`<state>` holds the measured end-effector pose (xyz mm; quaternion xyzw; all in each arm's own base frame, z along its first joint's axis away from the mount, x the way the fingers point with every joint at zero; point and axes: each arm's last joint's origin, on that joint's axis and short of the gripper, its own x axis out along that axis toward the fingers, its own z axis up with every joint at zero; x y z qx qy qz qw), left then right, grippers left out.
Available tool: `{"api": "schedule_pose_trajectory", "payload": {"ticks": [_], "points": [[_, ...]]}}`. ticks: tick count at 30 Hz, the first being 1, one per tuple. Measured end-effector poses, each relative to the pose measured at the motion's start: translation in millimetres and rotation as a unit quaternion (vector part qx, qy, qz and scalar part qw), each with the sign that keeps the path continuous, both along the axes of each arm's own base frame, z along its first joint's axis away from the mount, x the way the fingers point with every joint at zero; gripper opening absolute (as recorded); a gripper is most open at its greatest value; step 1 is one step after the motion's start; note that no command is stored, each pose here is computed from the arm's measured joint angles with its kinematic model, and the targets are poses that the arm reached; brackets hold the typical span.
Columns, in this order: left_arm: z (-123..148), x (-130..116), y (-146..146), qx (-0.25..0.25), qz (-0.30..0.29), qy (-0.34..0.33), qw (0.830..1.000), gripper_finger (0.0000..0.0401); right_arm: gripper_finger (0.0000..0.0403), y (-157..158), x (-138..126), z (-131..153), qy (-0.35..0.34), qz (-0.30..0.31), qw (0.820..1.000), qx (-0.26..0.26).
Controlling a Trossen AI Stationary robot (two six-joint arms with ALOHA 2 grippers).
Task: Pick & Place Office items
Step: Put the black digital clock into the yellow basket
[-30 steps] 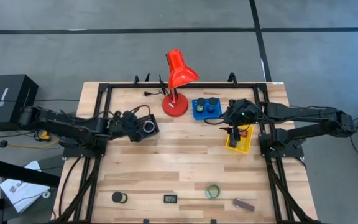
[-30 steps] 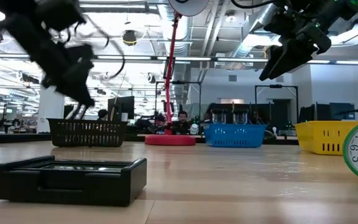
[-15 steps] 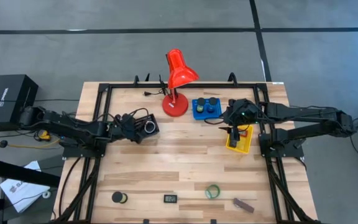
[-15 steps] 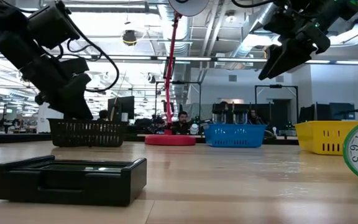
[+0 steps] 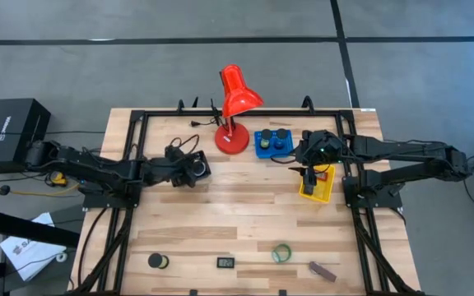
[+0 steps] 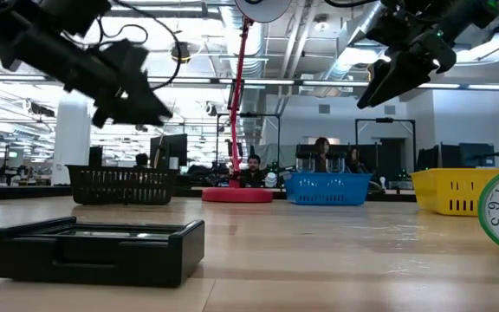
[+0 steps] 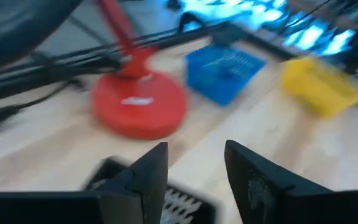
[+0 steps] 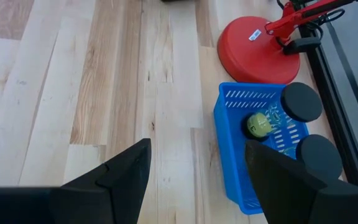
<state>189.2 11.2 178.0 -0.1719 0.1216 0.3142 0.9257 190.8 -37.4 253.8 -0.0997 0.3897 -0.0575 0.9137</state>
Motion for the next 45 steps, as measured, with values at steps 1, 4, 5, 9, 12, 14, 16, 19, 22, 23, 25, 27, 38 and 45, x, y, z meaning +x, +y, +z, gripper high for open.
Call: {"api": "schedule_pose_trajectory", "payload": {"ticks": [1, 4, 5, 9, 12, 14, 16, 19, 22, 23, 25, 27, 38, 45], "points": [[3, 2, -1, -0.007, -0.015, -0.017, 1.0, 0.015, 0.0249, 0, 0, 0, 0.0, 0.0, 1.0, 0.0], [9, 5, -4, -0.027, -0.068, -0.054, 0.996, 0.0143, 0.0249, 0, 0, 0, -0.002, -0.001, 1.0, 0.001], [10, 6, -5, -0.033, -0.085, -0.061, 0.994, 0.014, 0.0249, 0, 0, 0, -0.003, -0.001, 1.0, 0.001], [12, 8, -9, -0.049, -0.134, -0.072, 0.987, 0.0131, 0.0249, 0, 0, 0, -0.003, 0.0, 1.0, 0.001], [10, 9, -12, -0.049, -0.145, -0.064, 0.986, 0.0124, 0.0249, 0, 0, 0, -0.003, 0.0, 1.0, 0.001], [7, 10, -15, -0.05, -0.152, -0.058, 0.985, 0.012, 0.0249, 0, 1, 1, -0.005, 0.0, 1.0, 0.001], [3, 12, -17, -0.053, -0.157, -0.048, 0.985, 0.0116, 0.0249, 0, 2, 2, -0.013, 0.0, 1.0, -0.001], [-1, 14, -20, -0.055, -0.163, -0.035, 0.985, 0.0112, 0.0249, -1, 4, 4, -0.032, 0.0, 0.999, -0.004], [-7, 16, -21, -0.056, -0.165, -0.02, 0.985, 0.0111, 0.0249, -1, 6, 7, -0.052, -0.01, 0.999, 0.004], [-8, 16, -22, -0.056, -0.164, -0.017, 0.985, 0.0111, 0.0249, -1, 7, 8, -0.061, -0.019, 0.998, 0.013], [-12, 18, -22, -0.058, -0.163, -0.006, 0.985, 0.0111, 0.0249, -1, 8, 9, -0.072, -0.03, 0.997, 0.024], [-15, 20, -22, -0.058, -0.163, -0.003, 0.985, 0.0111, 0.0249, -1, 8, 10, -0.077, -0.031, 0.996, 0.025], [-19, 26, -22, -0.033, -0.173, -0.007, 0.984, 0.0111, 0.0249, -5, 42, -6, -0.108, -0.084, 0.985, 0.101], [-17, 27, -23, -0.034, -0.174, -0.015, 0.984, 0.0111, 0.0249, 35, 72, -42, -0.038, 0.022, 0.983, 0.18]]}}
